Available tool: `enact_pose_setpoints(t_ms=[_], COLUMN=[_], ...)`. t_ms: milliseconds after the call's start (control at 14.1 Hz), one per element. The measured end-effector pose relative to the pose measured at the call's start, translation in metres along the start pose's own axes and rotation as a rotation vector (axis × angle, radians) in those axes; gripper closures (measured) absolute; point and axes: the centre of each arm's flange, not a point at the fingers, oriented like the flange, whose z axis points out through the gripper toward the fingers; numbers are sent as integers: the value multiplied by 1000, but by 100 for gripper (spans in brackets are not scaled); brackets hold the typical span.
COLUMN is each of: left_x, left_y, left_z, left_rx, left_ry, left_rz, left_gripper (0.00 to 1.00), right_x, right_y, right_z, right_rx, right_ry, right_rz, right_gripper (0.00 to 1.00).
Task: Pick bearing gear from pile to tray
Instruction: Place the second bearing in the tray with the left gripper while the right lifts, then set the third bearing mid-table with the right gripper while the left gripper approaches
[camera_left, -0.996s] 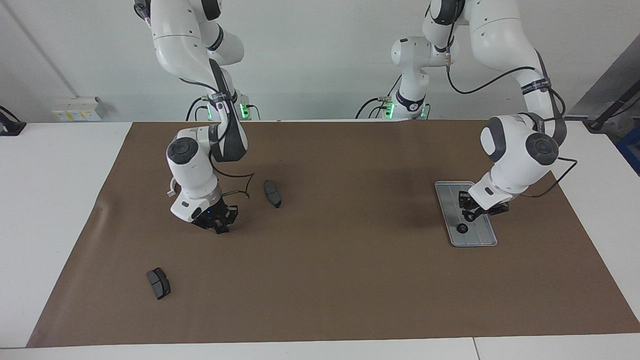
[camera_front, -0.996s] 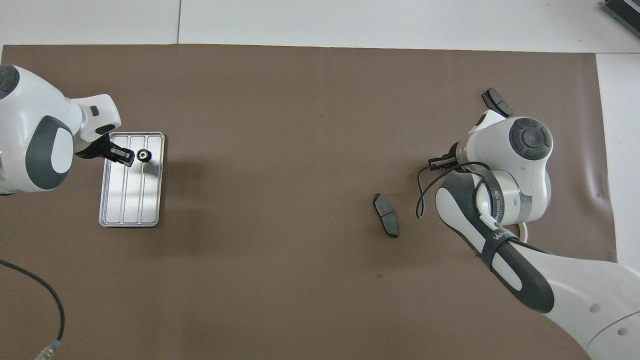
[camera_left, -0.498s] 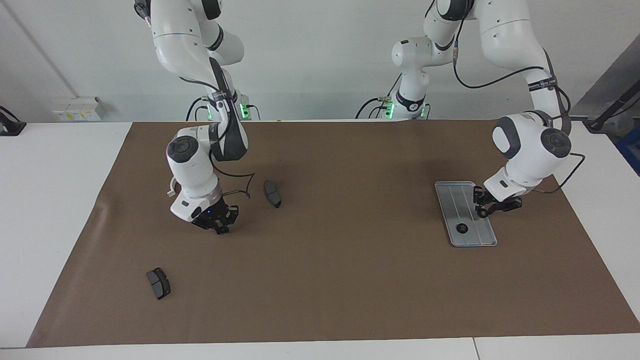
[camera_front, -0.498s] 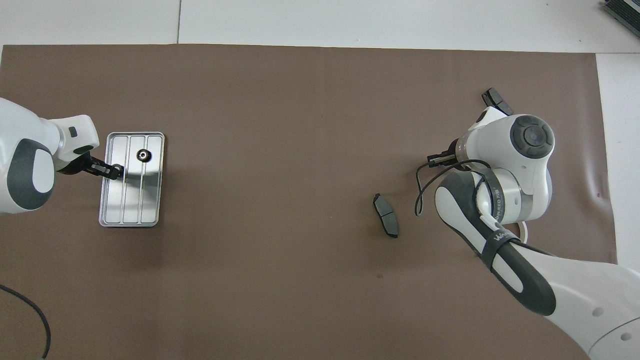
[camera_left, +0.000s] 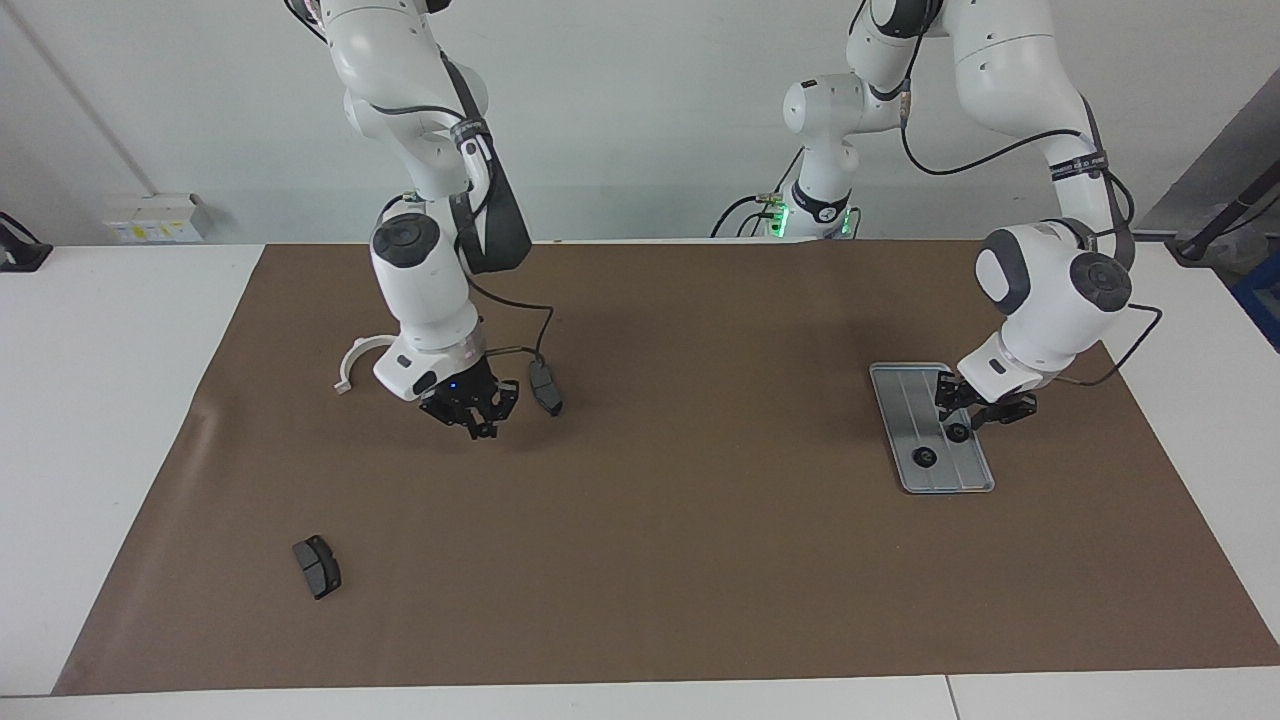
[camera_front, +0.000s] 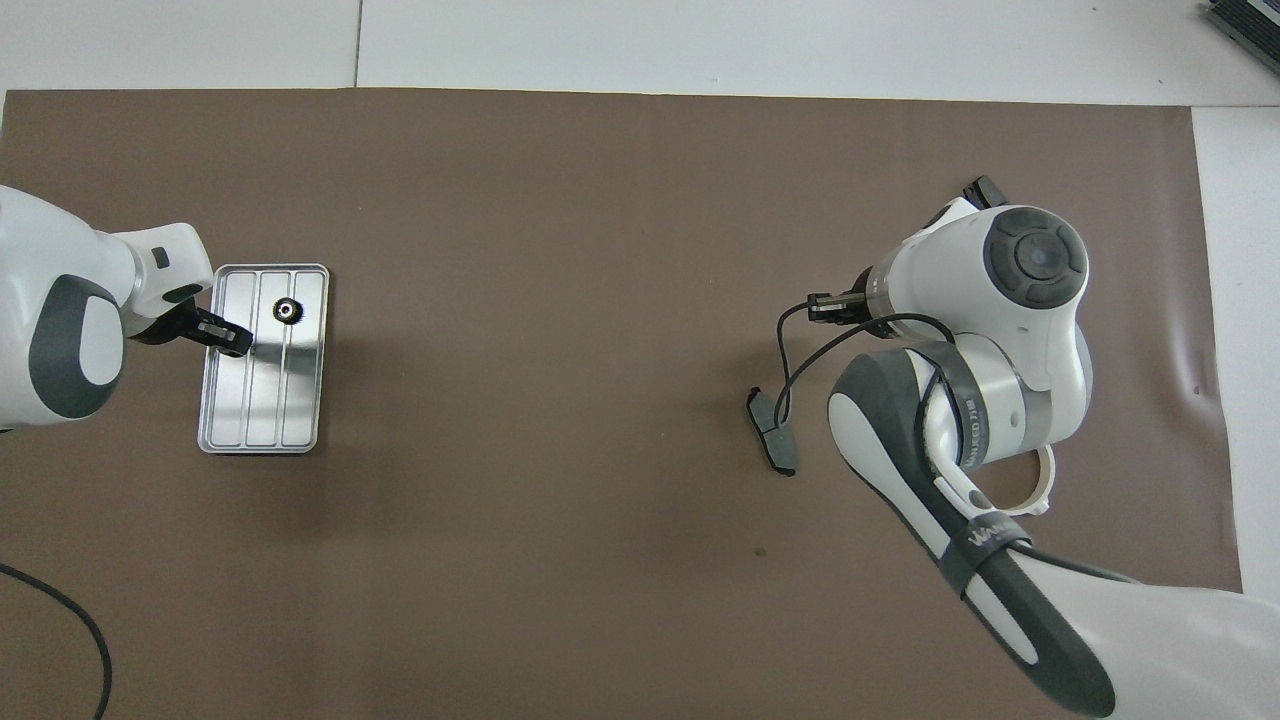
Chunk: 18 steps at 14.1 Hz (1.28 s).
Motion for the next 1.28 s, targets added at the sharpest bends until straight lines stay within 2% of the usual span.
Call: enact_pose_setpoints(t_ms=[285, 569, 996, 1281], left_x=[39, 53, 61, 66], left_y=[107, 199, 232, 244], left_z=[-16, -17, -30, -36], left_rx=[6, 5, -1, -7], left_ry=[26, 30, 59, 81], left_rz=[-143, -254, -328, -365], left_gripper=[49, 48, 44, 44], right_x=[-29, -60, -84, -88], right_y=[-93, -162, -210, -216], right_z=[-7, 13, 82, 99], right_rx=[42, 84, 108, 112], right_ry=[-12, -15, 3, 6], right_rz=[81, 125, 137, 132], right_gripper=[76, 76, 76, 76])
